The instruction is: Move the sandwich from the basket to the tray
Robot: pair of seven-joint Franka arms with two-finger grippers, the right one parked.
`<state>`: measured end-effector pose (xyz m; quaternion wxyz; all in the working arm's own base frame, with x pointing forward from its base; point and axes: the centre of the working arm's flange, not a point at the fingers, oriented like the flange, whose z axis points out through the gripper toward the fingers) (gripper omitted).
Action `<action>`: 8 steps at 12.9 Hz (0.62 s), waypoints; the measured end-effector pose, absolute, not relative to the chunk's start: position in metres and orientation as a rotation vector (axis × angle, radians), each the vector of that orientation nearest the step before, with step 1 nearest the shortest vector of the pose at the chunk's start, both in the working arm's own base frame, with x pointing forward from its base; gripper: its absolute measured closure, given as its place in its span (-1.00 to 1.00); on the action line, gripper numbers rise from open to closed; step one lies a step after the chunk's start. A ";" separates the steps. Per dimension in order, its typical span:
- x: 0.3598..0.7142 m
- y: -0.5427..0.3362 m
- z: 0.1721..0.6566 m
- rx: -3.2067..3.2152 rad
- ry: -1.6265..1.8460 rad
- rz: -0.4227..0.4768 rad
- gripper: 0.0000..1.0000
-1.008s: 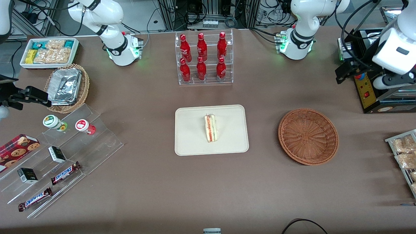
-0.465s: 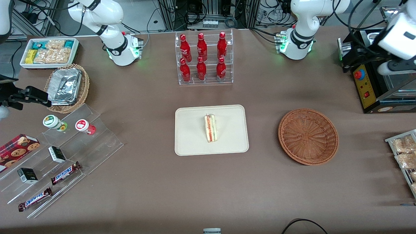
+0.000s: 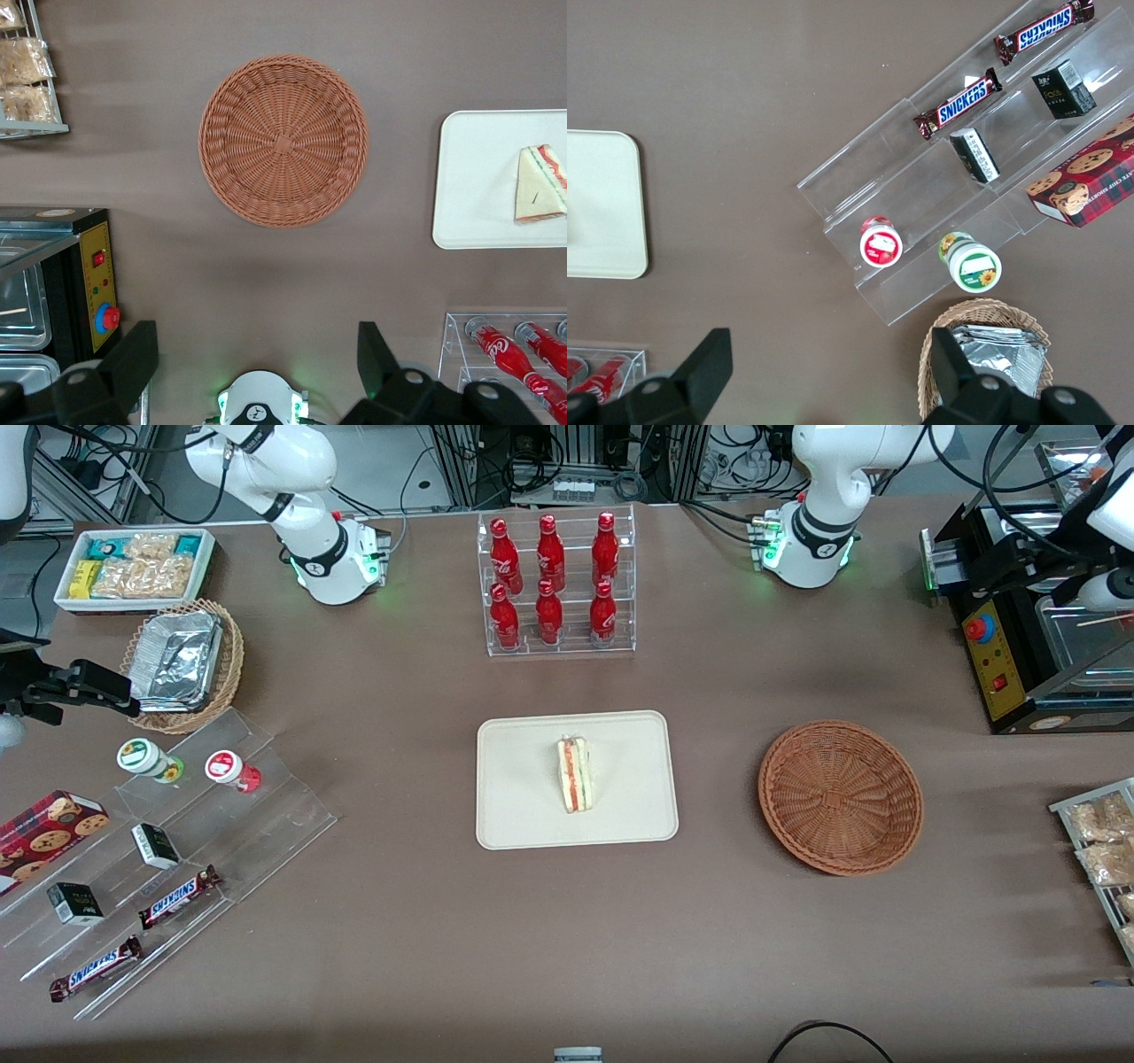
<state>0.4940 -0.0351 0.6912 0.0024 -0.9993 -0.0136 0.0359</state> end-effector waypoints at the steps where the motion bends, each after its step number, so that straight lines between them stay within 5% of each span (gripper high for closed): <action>1: 0.495 -0.035 0.689 -3.135 -0.043 0.119 -1.00; 8: 0.512 -0.034 0.675 -3.162 -0.054 0.121 -1.00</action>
